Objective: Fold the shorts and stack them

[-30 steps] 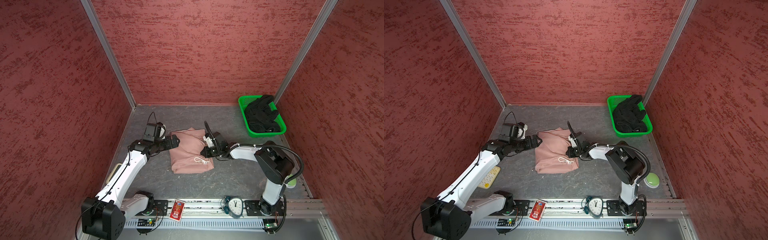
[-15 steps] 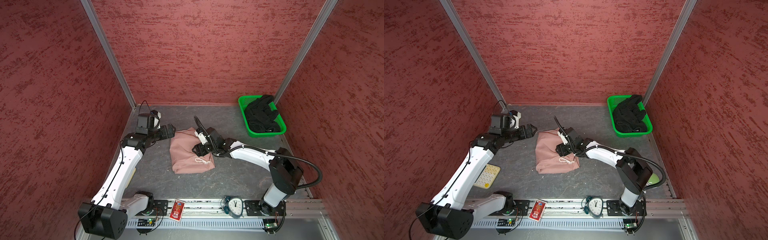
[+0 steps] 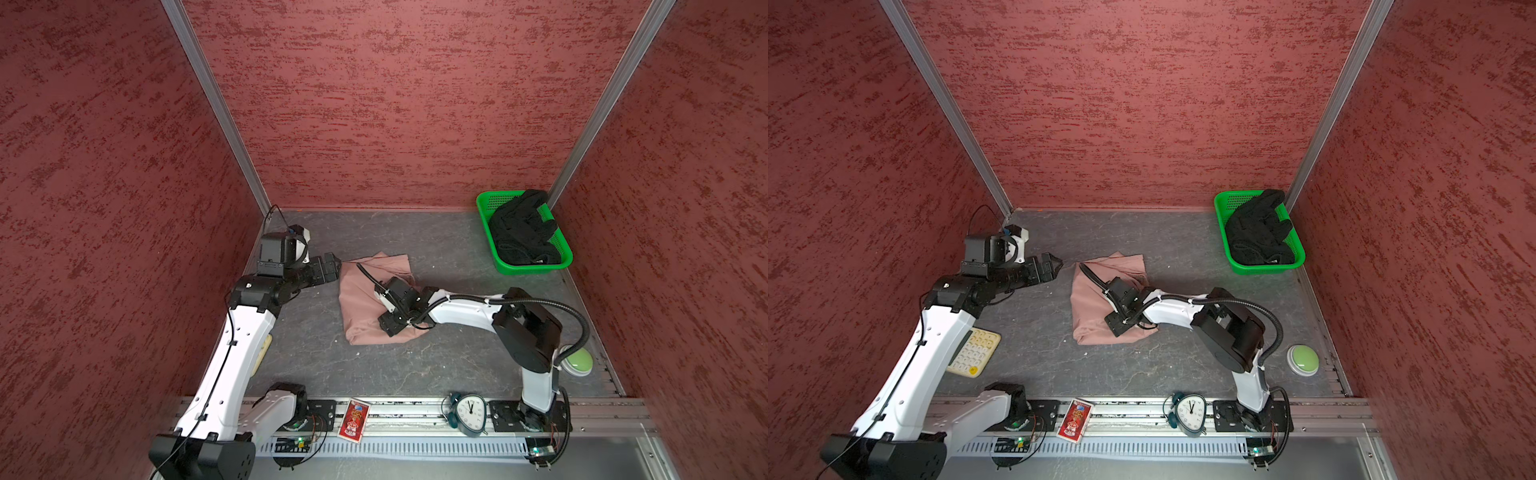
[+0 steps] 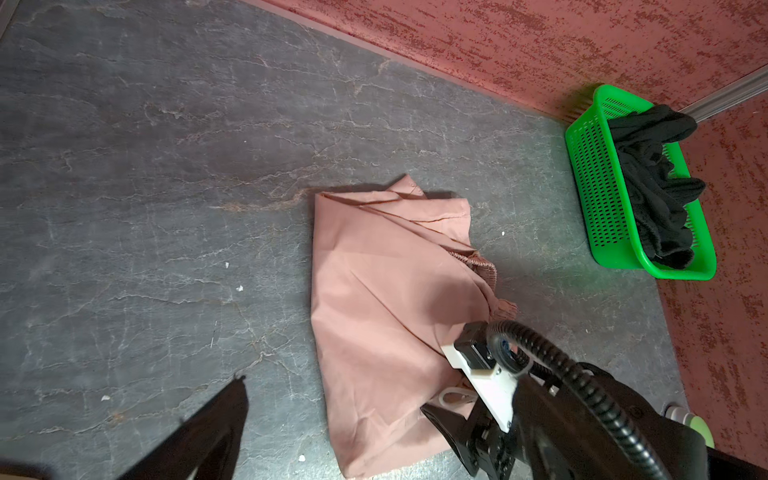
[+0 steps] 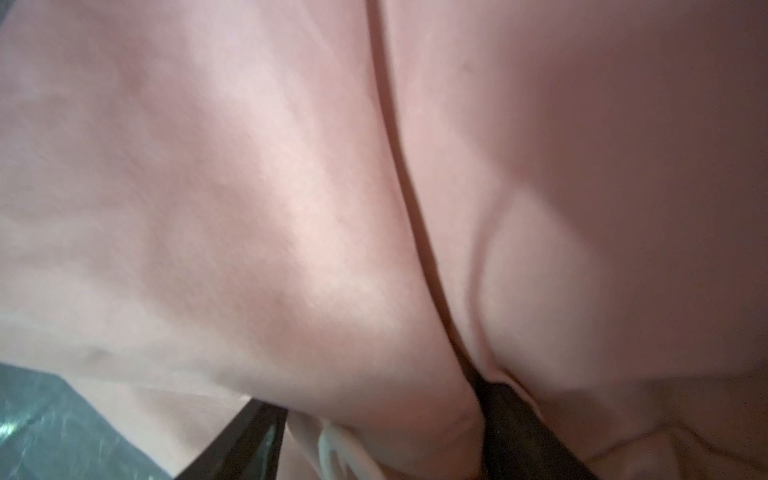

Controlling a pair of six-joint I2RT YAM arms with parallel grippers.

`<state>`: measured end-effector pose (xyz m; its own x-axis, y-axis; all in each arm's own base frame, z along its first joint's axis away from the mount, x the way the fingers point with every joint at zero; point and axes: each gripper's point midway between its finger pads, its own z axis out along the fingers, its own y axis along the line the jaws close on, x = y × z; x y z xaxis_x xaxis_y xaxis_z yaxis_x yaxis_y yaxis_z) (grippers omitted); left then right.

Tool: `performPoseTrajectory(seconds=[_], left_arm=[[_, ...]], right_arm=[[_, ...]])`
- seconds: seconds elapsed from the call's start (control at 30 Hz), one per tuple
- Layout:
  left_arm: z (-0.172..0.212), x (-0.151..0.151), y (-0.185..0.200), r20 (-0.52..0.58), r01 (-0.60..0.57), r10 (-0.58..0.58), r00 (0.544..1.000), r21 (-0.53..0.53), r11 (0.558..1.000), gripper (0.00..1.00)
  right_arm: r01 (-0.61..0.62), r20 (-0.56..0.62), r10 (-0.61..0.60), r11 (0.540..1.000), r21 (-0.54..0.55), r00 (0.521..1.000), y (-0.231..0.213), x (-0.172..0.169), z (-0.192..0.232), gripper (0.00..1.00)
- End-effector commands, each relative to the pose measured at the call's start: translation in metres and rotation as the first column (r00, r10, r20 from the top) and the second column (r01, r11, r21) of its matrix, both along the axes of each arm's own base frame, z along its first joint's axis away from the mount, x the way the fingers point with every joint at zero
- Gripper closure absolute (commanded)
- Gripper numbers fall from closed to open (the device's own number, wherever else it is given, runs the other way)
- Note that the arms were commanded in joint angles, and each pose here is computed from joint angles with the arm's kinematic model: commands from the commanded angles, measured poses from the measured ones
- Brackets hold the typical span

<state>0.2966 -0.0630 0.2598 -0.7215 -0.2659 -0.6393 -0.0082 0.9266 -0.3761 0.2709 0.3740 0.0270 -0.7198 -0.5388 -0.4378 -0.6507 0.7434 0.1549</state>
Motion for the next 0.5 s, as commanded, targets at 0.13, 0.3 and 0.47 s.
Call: performPoseTrajectory(seconds=[0.13,0.3,0.47], left_arm=[[0.0,-0.004,0.012,0.001,-0.024,0.024,1.0,0.026,0.999,0.01],[-0.003,-0.009,0.026,-0.023,-0.082,0.083,0.996,0.021,0.996,0.01],[0.001,-0.006,0.035,-0.013,-0.125,0.125,0.992,0.025,0.992,0.01]], right_arm=[[0.006,0.057,-0.011,0.997,0.081,0.998,0.06,0.051,-0.031,0.36],[-0.044,0.104,0.017,0.964,0.263,0.994,0.124,0.094,-0.018,0.33],[-0.008,0.199,-0.101,0.875,0.484,0.975,0.12,0.132,0.084,0.24]])
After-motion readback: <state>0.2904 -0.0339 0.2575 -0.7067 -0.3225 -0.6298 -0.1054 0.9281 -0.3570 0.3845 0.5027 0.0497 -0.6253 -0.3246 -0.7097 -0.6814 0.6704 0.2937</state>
